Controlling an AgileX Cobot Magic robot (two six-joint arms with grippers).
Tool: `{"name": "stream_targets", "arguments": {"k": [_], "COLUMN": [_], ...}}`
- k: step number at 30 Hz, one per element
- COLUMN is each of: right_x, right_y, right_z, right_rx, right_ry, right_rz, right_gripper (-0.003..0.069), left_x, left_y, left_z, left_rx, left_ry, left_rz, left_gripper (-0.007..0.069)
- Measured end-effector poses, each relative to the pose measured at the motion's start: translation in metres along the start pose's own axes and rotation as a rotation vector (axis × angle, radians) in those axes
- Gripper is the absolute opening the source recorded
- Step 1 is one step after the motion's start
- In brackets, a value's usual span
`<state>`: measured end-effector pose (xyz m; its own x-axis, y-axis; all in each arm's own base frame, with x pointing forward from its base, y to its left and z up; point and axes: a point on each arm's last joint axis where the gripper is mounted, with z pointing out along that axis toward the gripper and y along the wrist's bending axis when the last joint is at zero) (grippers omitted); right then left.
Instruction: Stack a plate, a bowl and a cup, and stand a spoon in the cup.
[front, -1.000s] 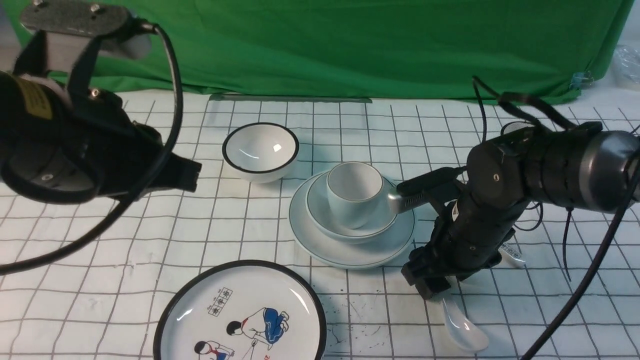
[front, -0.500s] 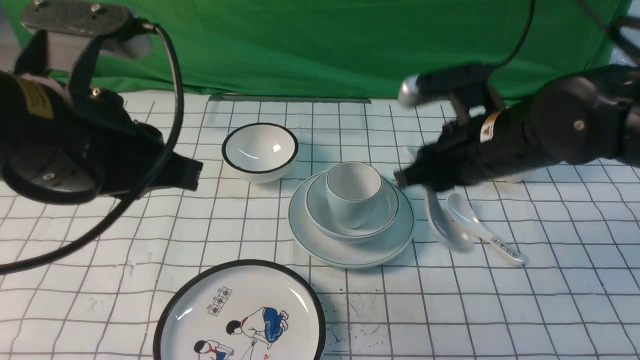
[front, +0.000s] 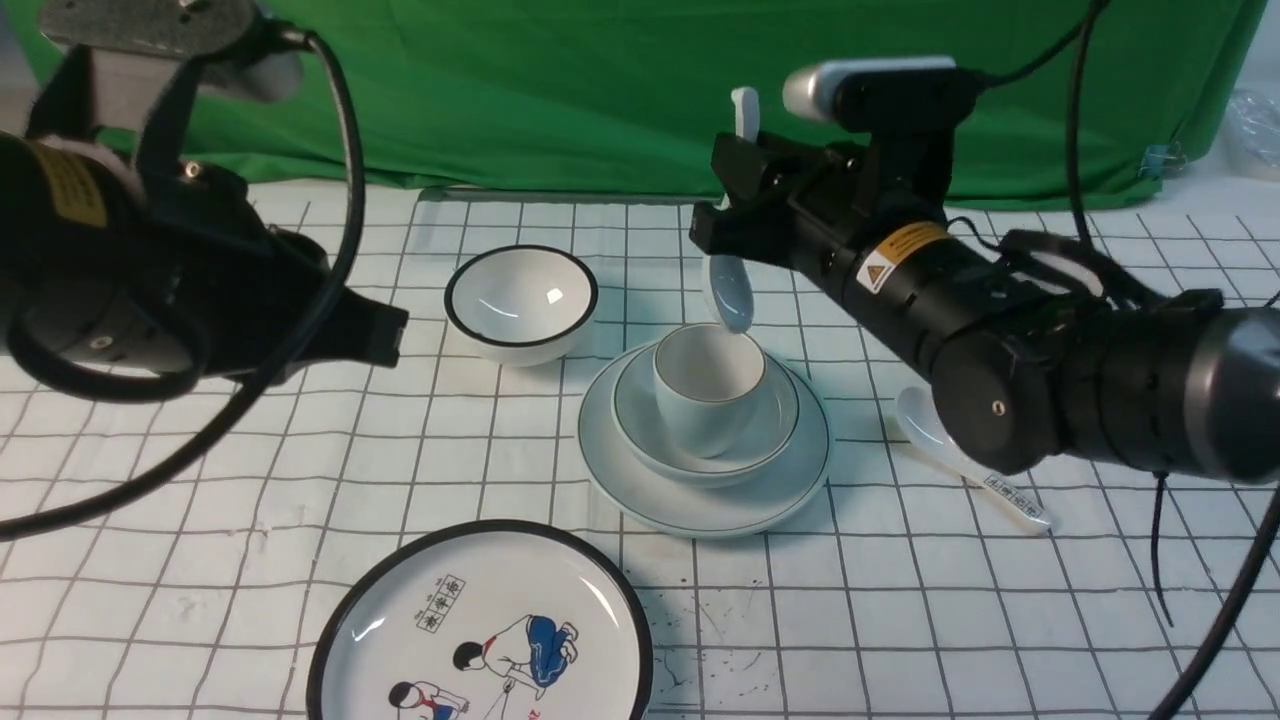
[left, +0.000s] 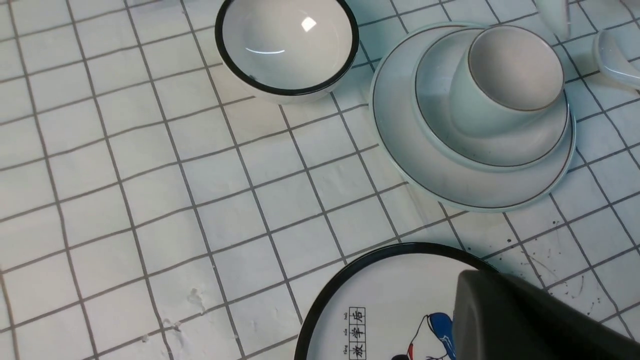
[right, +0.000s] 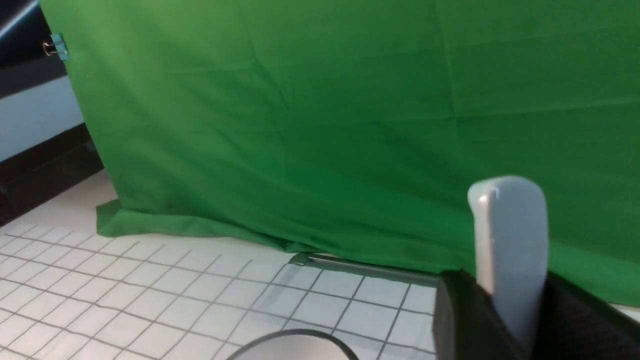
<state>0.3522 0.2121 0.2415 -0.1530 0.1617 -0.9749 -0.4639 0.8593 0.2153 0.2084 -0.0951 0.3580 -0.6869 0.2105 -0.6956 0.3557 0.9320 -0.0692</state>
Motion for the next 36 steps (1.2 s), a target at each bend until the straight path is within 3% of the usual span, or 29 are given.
{"name": "stream_targets", "arguments": {"k": [9, 12, 14, 17, 21, 23, 25, 26, 27, 28, 30, 33, 36], "right_x": [0.032, 0.038, 0.043, 0.045, 0.027, -0.005, -0.057, -0.056, -0.084, -0.088, -0.122, -0.125, -0.097], "right_y": [-0.004, -0.005, -0.006, -0.007, -0.003, 0.004, 0.010, 0.010, 0.010, 0.009, 0.007, 0.001, -0.002], "right_z": [0.011, 0.012, 0.012, 0.008, -0.007, -0.033, -0.079, -0.080, -0.111, -0.115, -0.172, -0.231, -0.287], "right_rx": [-0.018, -0.012, -0.003, 0.016, 0.029, 0.025, 0.013, 0.016, 0.024, 0.027, 0.060, 0.092, 0.087], "right_ry": [0.055, 0.082, 0.122, 0.213, 0.333, 0.441, 0.477, 0.495, 0.498, 0.497, 0.442, 0.352, 0.188], "right_rz": [0.021, 0.021, 0.021, 0.019, -0.044, -0.137, -0.225, -0.225, -0.248, -0.247, -0.246, -0.235, -0.212], "right_gripper": [0.0174, 0.0206, 0.0277, 0.0322, 0.0333, 0.0301, 0.0191, 0.0191, 0.0101, 0.0092, 0.0044, 0.0029, 0.0026], "left_x": [-0.001, -0.001, -0.001, -0.001, -0.001, -0.001, -0.001, -0.001, -0.001, -0.001, -0.001, -0.001, 0.001], "left_y": [0.001, 0.001, 0.001, 0.001, 0.001, 0.001, 0.001, 0.001, 0.001, 0.001, 0.001, 0.001, 0.000], "left_z": [0.000, 0.000, 0.000, 0.000, 0.000, 0.000, 0.000, 0.000, 0.000, 0.000, 0.000, -0.001, -0.008], "left_rx": [-0.006, -0.006, -0.006, -0.006, -0.006, -0.006, -0.006, -0.006, -0.006, -0.006, -0.006, -0.006, 0.005], "left_ry": [-0.009, -0.009, -0.009, -0.010, -0.010, -0.010, -0.010, -0.010, -0.010, -0.010, -0.012, -0.015, -0.042], "left_rz": [0.007, 0.007, 0.007, 0.007, 0.007, 0.007, 0.007, 0.007, 0.007, 0.007, 0.010, 0.014, 0.006], "left_gripper": [0.0001, 0.0001, 0.0001, 0.0001, 0.0001, 0.0001, 0.0001, 0.0001, 0.0001, 0.0001, 0.0001, 0.0001, 0.0001]}}
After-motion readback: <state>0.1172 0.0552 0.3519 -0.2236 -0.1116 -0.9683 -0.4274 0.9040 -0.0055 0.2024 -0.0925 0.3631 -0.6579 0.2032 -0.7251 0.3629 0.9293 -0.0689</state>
